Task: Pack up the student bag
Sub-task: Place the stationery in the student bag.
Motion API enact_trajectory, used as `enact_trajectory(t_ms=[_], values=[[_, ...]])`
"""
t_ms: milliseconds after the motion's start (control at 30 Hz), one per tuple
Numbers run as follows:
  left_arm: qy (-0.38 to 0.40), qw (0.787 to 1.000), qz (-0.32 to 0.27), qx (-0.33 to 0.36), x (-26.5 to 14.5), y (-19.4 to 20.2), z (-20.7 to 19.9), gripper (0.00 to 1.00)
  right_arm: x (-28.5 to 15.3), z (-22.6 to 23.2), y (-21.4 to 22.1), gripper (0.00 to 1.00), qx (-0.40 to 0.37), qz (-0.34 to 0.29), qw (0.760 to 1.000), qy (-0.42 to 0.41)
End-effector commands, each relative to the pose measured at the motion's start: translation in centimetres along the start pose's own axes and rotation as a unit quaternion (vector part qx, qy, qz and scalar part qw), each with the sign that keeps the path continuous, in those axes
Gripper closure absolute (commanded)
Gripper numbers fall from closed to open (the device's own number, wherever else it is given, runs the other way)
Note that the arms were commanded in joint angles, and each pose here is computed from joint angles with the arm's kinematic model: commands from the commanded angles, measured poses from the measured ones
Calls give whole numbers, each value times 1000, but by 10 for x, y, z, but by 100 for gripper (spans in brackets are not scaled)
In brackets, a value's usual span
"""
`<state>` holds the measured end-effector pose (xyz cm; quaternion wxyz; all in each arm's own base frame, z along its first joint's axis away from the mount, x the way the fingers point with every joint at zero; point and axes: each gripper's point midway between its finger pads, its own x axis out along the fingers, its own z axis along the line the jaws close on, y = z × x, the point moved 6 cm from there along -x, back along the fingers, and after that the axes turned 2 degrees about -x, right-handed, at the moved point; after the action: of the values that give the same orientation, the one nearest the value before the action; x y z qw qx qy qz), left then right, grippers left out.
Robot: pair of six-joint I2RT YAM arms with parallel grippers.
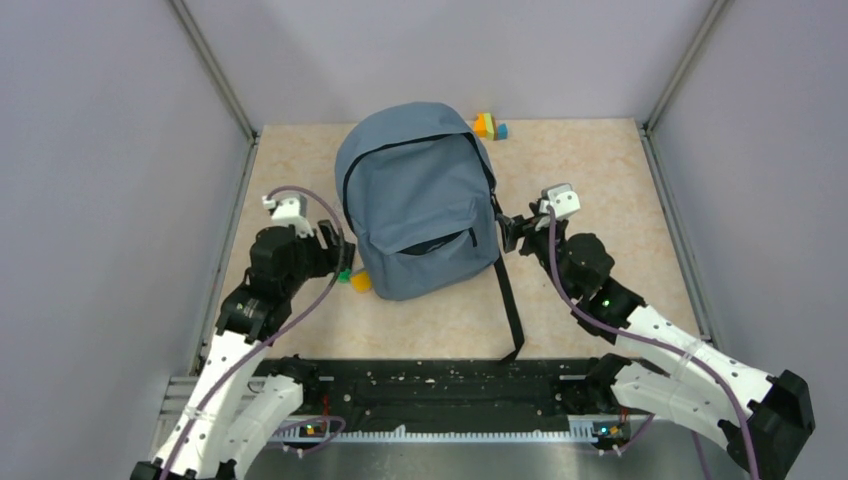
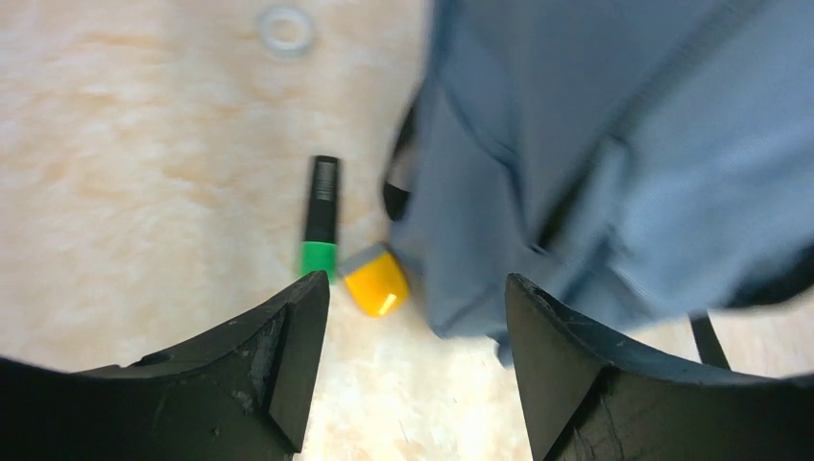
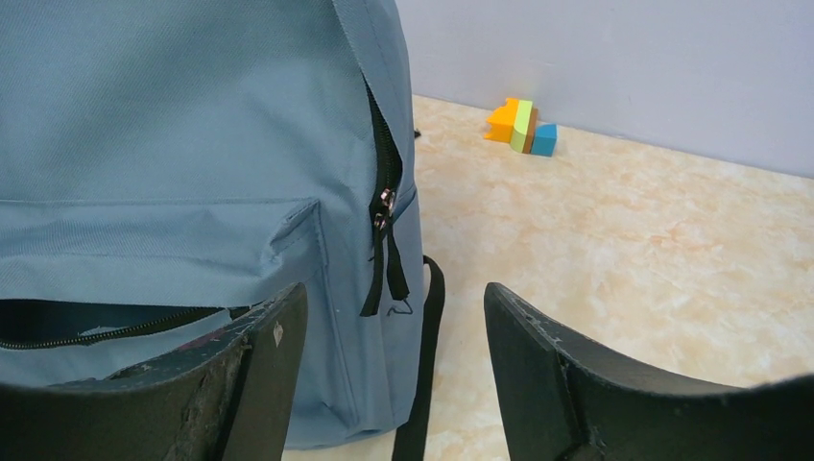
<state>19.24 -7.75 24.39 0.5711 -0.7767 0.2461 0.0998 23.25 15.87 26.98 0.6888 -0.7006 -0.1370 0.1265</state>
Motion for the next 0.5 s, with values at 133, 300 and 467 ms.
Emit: enact_trajectory(t_ms=[133, 300, 467], values=[[-156, 967, -133, -153, 7, -47, 72, 29, -2, -5, -8, 33, 6, -20, 1000, 10], [-144, 962, -100, -209, 52, -51, 103, 29, -2, -6, -7, 32, 7, -20, 1000, 12], [-138, 966, -34, -217, 112, -46, 124, 34, -2, -6, -5, 31, 8, -17, 1000, 15]])
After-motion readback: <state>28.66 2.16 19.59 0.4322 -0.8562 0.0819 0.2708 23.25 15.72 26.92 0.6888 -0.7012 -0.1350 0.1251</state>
